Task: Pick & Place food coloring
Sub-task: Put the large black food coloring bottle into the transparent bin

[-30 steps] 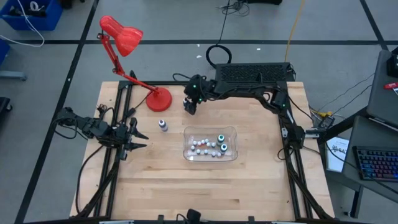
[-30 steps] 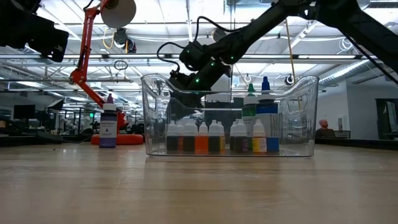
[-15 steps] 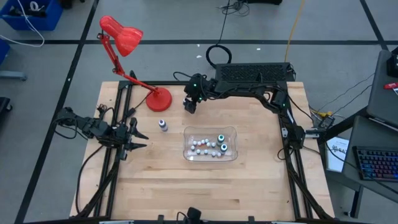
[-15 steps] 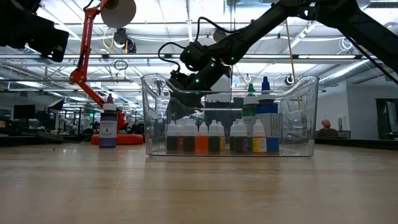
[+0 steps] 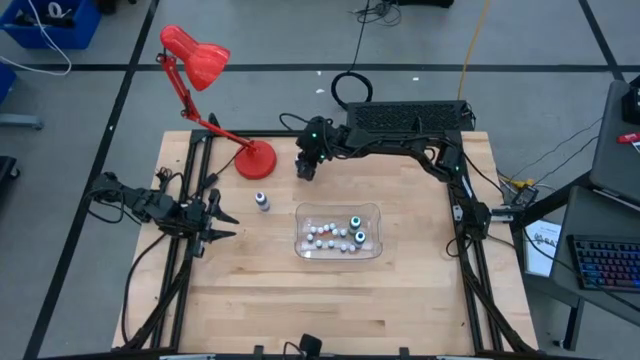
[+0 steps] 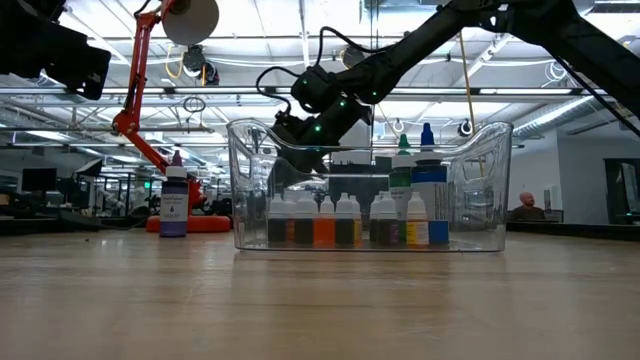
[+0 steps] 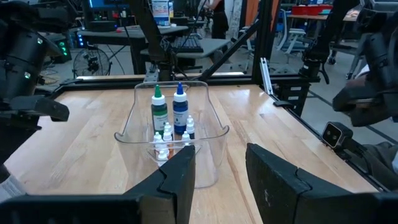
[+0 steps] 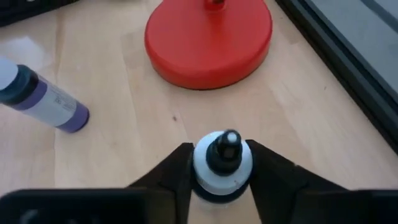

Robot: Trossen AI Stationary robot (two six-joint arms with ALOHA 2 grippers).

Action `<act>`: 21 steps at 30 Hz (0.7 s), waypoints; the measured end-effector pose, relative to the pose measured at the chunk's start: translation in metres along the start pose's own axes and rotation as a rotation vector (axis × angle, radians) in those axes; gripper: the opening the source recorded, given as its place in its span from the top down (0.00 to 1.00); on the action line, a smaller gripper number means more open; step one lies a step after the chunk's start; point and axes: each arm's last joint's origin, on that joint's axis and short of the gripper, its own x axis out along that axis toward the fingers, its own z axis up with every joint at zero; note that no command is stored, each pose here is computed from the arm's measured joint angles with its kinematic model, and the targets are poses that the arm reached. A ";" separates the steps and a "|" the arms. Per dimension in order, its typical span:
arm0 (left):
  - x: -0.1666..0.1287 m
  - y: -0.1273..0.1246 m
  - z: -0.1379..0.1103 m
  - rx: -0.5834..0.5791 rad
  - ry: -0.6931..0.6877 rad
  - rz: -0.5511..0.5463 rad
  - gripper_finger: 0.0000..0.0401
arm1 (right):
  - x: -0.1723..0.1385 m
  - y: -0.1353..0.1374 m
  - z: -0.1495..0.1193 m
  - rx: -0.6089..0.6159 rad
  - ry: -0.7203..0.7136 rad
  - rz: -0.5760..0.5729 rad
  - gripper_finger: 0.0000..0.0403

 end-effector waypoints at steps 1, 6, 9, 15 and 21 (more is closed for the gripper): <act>0.000 0.000 0.000 0.000 0.000 0.000 0.64 | 0.000 0.000 0.000 -0.011 -0.001 0.004 0.74; 0.000 0.000 0.000 0.000 0.000 0.000 0.64 | -0.008 0.019 0.006 -0.093 -0.013 0.048 0.74; 0.000 0.000 0.000 0.000 0.000 0.000 0.64 | -0.031 0.043 0.019 -0.149 -0.037 0.077 0.74; 0.000 0.000 0.000 0.000 0.000 0.000 0.64 | -0.107 0.106 0.037 -0.248 -0.029 0.154 0.74; 0.000 0.000 0.000 0.000 0.000 0.000 0.64 | -0.184 0.171 0.027 -0.327 0.015 0.036 0.74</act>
